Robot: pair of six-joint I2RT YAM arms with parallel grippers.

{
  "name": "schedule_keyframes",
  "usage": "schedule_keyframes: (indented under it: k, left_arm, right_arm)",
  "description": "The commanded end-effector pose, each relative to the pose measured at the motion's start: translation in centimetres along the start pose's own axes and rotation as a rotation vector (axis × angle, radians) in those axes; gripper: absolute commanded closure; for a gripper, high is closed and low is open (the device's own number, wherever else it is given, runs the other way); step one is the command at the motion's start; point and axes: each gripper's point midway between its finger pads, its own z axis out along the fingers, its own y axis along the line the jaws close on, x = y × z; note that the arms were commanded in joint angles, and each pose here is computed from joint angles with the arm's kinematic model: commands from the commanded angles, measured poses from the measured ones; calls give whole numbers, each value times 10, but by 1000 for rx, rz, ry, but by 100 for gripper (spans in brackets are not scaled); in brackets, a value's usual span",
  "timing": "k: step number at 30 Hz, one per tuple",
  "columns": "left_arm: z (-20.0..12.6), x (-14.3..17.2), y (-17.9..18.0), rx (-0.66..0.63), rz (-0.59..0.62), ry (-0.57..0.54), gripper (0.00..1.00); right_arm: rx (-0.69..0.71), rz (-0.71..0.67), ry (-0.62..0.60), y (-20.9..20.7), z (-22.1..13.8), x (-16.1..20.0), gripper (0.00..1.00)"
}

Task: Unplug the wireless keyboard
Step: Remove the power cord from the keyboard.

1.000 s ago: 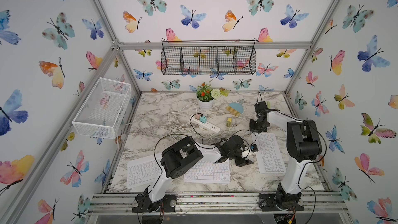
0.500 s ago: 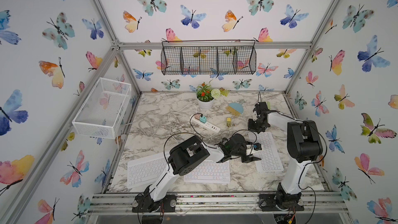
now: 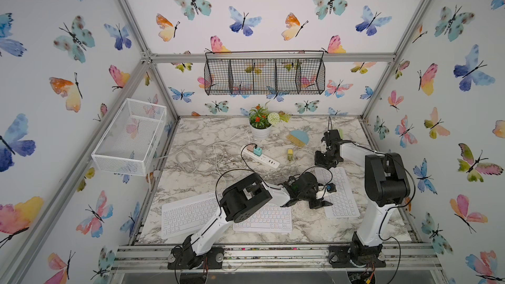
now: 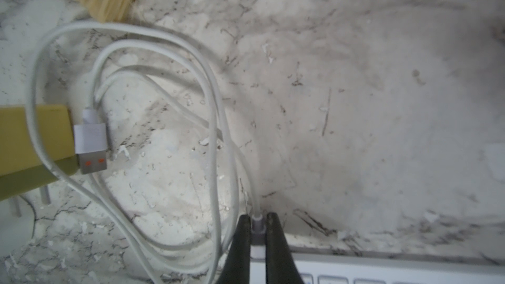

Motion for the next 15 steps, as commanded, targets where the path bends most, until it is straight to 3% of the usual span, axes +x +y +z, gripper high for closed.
schedule_keyframes:
  k: [1,15]
  left_arm:
    - [9,30,-1,-24,-62,130,47]
    - [17,63,-5,7,-116,304,48]
  right_arm:
    - [44,24,91,-12,13,29,92]
    - [24,6,41,-5,10,14,94]
